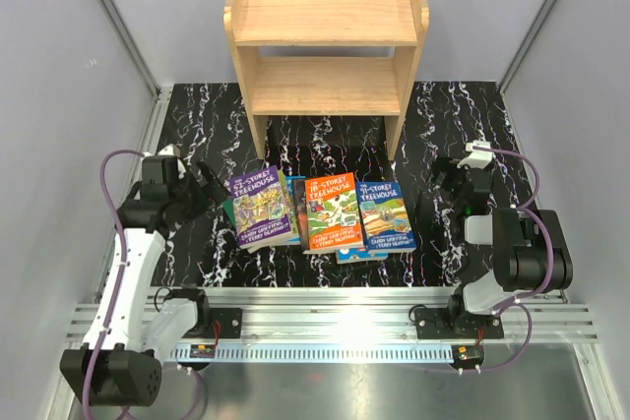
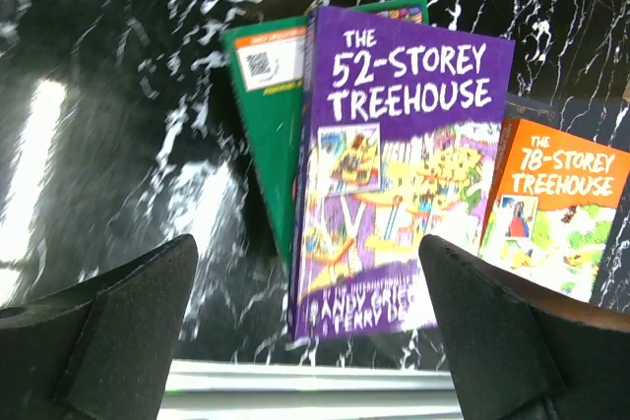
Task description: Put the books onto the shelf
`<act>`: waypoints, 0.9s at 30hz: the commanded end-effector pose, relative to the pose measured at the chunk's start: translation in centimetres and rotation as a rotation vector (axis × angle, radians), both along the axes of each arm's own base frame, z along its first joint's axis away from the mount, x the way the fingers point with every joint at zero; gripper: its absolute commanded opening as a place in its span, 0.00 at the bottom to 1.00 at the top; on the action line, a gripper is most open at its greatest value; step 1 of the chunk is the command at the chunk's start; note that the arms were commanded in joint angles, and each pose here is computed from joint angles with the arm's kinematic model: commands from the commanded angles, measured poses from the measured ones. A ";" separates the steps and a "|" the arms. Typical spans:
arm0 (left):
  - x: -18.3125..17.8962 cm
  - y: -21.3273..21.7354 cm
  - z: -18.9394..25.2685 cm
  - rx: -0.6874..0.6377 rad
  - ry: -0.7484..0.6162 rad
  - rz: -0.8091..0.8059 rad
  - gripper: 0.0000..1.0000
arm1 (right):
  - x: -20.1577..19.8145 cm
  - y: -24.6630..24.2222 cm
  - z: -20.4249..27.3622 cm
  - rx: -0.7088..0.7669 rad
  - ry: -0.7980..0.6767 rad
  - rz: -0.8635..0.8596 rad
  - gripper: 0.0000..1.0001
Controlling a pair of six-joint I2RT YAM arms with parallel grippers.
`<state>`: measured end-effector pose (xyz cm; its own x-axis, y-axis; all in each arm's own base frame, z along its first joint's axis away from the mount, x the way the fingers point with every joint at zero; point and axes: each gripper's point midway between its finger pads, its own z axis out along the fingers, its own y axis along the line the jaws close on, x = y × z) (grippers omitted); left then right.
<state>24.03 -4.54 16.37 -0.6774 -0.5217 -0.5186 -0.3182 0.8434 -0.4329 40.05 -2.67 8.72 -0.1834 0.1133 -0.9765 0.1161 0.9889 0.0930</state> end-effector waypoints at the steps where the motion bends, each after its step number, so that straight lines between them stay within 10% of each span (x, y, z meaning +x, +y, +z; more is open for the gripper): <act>1: -1.2 0.6 2.4 0.017 0.041 0.043 0.99 | 0.6 -0.5 1.3 -0.007 -0.044 -0.022 1.00; 9: -1.4 -0.9 1.7 -0.073 0.017 0.016 0.99 | -0.8 -4.6 7.1 0.038 -0.095 -0.294 1.00; 13: -0.9 -0.4 -0.2 -0.039 0.081 0.036 0.99 | -3.0 -1.7 12.0 0.123 0.020 -0.169 1.00; 18: 0.2 -1.8 -3.4 -0.049 0.117 -0.016 0.99 | -6.7 3.5 17.7 0.539 -0.034 -0.048 1.00; 22: 1.8 -4.2 -4.0 -0.073 0.102 -0.089 0.99 | -10.9 6.6 12.6 0.942 0.150 -0.119 1.00; 27: 2.6 -6.9 -6.9 -0.095 0.162 -0.143 0.99 | -14.0 9.1 10.9 1.049 0.175 -0.005 1.00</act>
<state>24.80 -9.47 9.56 -0.8264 -0.4532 -0.3343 -0.3124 0.8628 -0.3974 28.66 3.90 22.11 -0.1891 0.8185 -0.5425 0.1459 0.5697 0.8088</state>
